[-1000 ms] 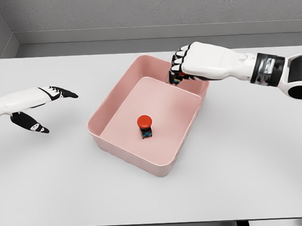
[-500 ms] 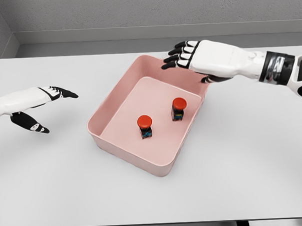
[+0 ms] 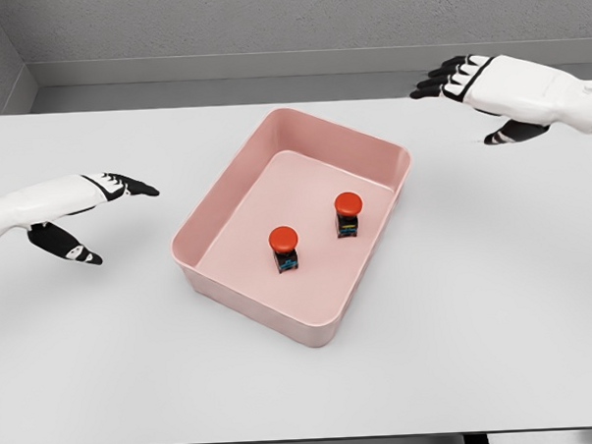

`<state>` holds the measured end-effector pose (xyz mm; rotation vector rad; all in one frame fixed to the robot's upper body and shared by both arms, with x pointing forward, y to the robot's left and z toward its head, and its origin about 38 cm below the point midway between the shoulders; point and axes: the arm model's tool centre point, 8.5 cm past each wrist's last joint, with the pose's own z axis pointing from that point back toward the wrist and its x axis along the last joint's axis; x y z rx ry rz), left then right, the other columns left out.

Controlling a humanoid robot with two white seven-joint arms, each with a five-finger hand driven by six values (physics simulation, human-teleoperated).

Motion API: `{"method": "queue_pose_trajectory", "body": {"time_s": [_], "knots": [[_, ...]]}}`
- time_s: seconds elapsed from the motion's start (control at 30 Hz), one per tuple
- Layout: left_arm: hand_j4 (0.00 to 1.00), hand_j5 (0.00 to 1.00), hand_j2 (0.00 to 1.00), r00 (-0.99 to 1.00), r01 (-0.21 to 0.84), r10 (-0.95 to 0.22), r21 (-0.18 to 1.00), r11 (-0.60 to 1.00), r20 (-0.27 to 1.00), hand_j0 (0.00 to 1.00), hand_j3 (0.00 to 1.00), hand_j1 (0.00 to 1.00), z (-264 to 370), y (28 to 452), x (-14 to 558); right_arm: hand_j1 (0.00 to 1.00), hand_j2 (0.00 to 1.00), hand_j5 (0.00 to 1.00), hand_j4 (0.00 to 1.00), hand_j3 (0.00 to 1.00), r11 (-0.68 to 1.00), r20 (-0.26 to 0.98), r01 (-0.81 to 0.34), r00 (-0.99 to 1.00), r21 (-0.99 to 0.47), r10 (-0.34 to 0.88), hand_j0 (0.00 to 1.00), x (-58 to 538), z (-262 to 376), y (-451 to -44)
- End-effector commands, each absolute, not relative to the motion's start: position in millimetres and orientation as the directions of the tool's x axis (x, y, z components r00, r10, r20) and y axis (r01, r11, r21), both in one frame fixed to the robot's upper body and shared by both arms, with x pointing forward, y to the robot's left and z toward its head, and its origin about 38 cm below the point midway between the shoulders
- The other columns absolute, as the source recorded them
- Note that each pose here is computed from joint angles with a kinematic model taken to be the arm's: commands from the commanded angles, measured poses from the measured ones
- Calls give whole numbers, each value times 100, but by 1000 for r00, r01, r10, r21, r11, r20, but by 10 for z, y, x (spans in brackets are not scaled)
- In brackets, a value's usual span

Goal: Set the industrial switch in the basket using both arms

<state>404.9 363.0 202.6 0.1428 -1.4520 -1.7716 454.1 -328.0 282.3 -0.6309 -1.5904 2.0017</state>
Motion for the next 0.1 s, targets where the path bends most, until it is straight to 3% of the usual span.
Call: {"method": "queue_pose_trajectory", "body": {"time_s": [0.0, 0.07], "knots": [[100, 100, 100, -653, 514, -644, 858, 10, 399, 100, 100, 100, 2032, 3633, 4052, 100, 100, 100, 100, 100, -188, -42, -109, -753, -976, 657, 100, 4547, 2825, -3361], [100, 100, 100, -653, 514, -644, 858, 10, 399, 100, 100, 100, 2032, 3633, 4052, 100, 100, 100, 100, 100, -191, -45, -108, -753, -976, 657, 100, 4544, 2827, -3363]]}}
